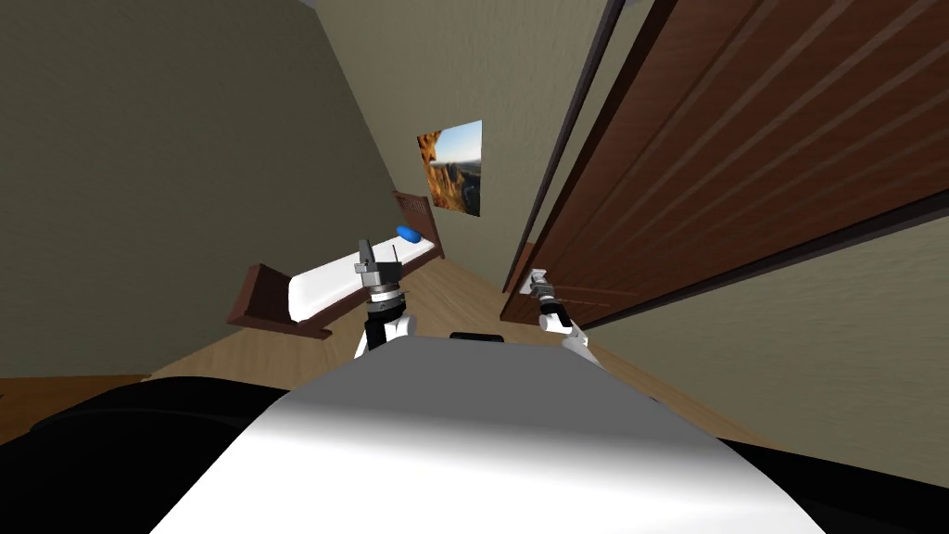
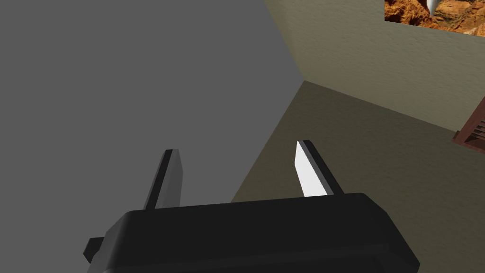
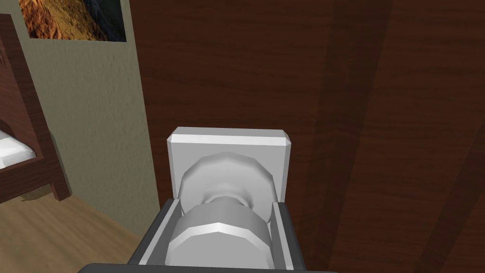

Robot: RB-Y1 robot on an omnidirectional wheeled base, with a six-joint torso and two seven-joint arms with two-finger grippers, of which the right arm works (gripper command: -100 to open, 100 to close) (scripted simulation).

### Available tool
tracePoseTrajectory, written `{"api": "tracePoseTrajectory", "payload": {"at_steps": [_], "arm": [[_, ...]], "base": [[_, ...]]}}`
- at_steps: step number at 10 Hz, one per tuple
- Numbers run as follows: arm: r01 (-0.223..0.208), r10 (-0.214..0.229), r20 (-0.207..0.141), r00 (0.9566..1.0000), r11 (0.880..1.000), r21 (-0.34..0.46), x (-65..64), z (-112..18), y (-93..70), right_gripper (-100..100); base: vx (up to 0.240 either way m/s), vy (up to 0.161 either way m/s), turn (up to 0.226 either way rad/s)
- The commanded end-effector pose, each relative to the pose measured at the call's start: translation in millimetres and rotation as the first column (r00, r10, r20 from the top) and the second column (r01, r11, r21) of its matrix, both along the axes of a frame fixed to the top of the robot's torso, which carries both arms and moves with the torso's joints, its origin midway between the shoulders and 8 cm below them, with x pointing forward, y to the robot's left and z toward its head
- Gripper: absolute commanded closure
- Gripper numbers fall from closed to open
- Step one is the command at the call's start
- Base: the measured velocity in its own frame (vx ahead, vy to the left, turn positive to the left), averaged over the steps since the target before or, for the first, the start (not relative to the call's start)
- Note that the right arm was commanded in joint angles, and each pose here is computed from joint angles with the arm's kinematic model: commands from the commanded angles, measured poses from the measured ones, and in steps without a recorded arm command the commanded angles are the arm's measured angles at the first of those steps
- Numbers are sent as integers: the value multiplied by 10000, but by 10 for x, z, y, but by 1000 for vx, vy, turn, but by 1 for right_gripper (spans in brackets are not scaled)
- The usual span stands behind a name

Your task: Pull the door open

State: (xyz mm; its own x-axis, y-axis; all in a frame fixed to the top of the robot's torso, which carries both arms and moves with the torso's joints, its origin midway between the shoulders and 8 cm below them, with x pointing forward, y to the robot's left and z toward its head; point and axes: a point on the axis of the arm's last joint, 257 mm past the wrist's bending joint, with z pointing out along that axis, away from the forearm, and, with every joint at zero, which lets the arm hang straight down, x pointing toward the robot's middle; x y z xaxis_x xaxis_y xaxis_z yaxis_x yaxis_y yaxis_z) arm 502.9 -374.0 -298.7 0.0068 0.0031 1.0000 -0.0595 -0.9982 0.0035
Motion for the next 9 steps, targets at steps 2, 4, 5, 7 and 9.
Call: {"api": "tracePoseTrajectory", "payload": {"at_steps": [2, 4, 5, 7, 9], "arm": [[-206, 206, 41, 9998, 9998, -17, -62, 13, 6, 100], [-477, 478, 72, 9988, 9989, -23, -143, 23, 20, 100], [-597, 598, 79, 9982, 9982, -19, -179, 26, 28, 100], [-827, 827, 81, 9965, 9966, -2, -248, 28, 46, 100], [-1035, 1035, 72, 9946, 9946, 24, -313, 27, 65, 100]], "base": [[-155, -72, 125], [-230, -89, 147], [-225, -81, 124], [-210, -85, 113], [-195, -85, 110]]}}
